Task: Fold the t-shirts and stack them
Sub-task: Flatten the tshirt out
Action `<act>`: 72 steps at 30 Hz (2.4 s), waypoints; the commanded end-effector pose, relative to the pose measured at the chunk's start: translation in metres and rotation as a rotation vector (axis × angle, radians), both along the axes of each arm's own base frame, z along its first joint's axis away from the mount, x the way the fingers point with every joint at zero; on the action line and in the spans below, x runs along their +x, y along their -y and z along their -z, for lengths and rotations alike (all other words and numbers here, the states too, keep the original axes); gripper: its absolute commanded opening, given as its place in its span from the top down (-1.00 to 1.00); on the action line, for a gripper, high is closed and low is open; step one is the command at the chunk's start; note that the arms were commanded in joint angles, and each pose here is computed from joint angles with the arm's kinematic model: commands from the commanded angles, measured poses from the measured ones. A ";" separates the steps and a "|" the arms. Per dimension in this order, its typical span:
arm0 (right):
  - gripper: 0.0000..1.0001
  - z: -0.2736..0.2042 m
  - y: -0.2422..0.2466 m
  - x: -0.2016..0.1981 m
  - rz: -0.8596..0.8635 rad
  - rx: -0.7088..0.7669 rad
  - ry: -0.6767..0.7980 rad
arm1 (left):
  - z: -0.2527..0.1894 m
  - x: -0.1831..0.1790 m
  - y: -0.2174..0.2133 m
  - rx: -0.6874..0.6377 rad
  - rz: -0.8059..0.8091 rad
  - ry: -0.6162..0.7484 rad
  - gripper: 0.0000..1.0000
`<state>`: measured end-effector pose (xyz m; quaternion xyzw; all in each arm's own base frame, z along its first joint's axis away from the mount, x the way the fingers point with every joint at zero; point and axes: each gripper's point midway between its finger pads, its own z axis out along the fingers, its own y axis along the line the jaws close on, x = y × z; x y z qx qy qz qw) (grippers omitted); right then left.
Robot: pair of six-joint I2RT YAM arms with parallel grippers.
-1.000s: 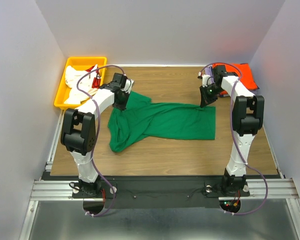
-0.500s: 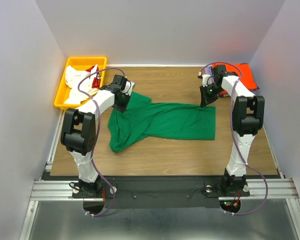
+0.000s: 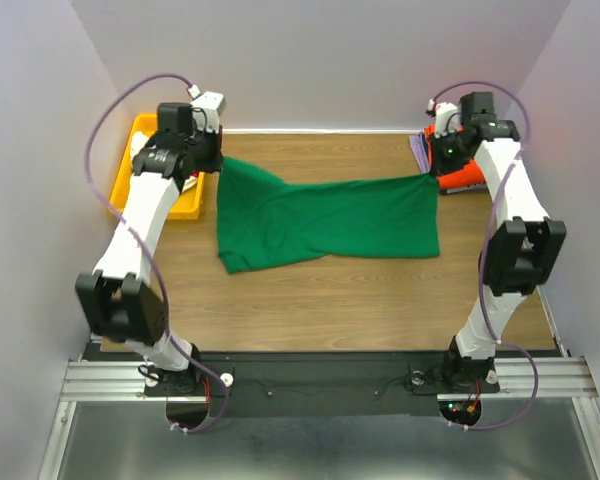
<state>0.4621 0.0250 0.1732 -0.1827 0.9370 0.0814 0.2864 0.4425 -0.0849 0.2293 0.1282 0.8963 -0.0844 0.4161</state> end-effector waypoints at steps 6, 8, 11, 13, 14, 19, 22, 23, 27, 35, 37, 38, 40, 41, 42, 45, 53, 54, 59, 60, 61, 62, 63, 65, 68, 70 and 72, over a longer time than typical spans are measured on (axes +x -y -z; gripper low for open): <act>0.99 -0.133 0.038 -0.040 0.109 -0.167 0.312 | -0.160 -0.067 -0.010 -0.163 -0.008 0.437 1.00; 0.99 -0.162 0.044 -0.043 0.141 -0.187 0.390 | -0.189 -0.082 -0.010 -0.176 0.006 0.543 1.00; 0.99 -0.191 0.051 -0.032 0.180 -0.206 0.476 | -0.214 -0.085 -0.012 -0.180 0.005 0.622 1.00; 0.99 -0.195 0.054 -0.015 0.197 -0.211 0.498 | -0.234 -0.072 -0.015 -0.176 -0.016 0.668 1.00; 0.99 -0.218 0.054 -0.007 0.203 -0.207 0.559 | -0.239 -0.066 -0.015 -0.164 -0.012 0.682 1.00; 0.99 -0.226 0.063 0.062 0.248 -0.227 0.640 | -0.279 -0.005 -0.010 -0.164 0.002 0.766 1.00; 0.99 -0.251 0.067 0.092 0.291 -0.212 0.767 | -0.301 0.045 -0.007 -0.158 0.010 0.828 1.00; 0.99 -0.257 0.071 0.111 0.323 -0.210 0.833 | -0.308 0.056 -0.005 -0.159 0.013 0.851 1.00; 0.99 -0.311 0.081 0.137 0.439 -0.152 1.099 | -0.382 0.090 -0.008 -0.186 -0.013 1.151 1.00; 0.99 -0.455 0.076 0.094 0.502 0.054 1.616 | -0.518 -0.004 -0.033 -0.317 -0.078 1.735 1.00; 0.99 -0.476 0.072 0.074 0.491 0.088 1.672 | -0.533 -0.031 -0.037 -0.318 -0.075 1.808 1.00; 0.99 -0.478 0.065 0.073 0.450 0.096 1.673 | -0.535 -0.035 -0.039 -0.309 -0.070 1.815 1.00; 0.99 -0.455 0.060 0.084 0.415 0.098 1.609 | -0.527 -0.031 -0.038 -0.282 -0.038 1.779 1.00; 0.99 -0.455 0.053 0.080 0.376 0.102 1.600 | -0.520 -0.026 -0.039 -0.267 -0.029 1.752 1.00; 0.99 -0.418 0.051 0.098 0.364 0.092 1.512 | -0.497 -0.010 -0.033 -0.240 0.008 1.678 1.00; 0.99 -0.374 0.031 0.102 0.233 0.095 1.401 | -0.443 0.017 -0.023 -0.182 0.068 1.535 1.00; 0.99 -0.171 0.000 0.090 0.002 0.042 0.964 | -0.195 0.040 -0.015 -0.034 0.179 1.031 1.00; 0.99 -0.157 -0.001 0.083 -0.015 0.032 0.931 | -0.176 0.034 -0.015 -0.018 0.191 0.996 1.00; 0.99 -0.117 0.001 0.053 -0.060 -0.033 0.824 | -0.092 -0.001 -0.029 0.070 0.218 0.812 1.00; 0.99 -0.109 0.003 0.049 -0.059 -0.047 0.804 | -0.077 -0.004 -0.031 0.094 0.235 0.761 1.00; 0.99 -0.110 0.004 0.047 -0.060 -0.054 0.807 | -0.071 -0.005 -0.032 0.104 0.241 0.740 1.00; 0.99 -0.099 0.005 0.042 -0.057 -0.059 0.759 | -0.067 -0.005 -0.036 0.110 0.236 0.721 1.00; 0.99 -0.096 0.005 0.041 -0.056 -0.061 0.744 | -0.065 -0.006 -0.040 0.115 0.230 0.706 1.00; 0.99 -0.100 0.006 0.038 -0.078 -0.079 0.727 | -0.063 -0.010 -0.036 0.117 0.282 0.662 1.00; 0.99 -0.088 0.001 0.012 -0.166 -0.106 0.615 | -0.068 -0.029 -0.028 0.148 0.393 0.623 1.00; 0.99 -0.078 -0.002 -0.018 -0.264 -0.138 0.549 | -0.060 -0.061 -0.017 0.187 0.546 0.562 1.00; 0.99 -0.071 -0.003 -0.041 -0.317 -0.166 0.514 | -0.045 -0.088 -0.010 0.228 0.679 0.512 1.00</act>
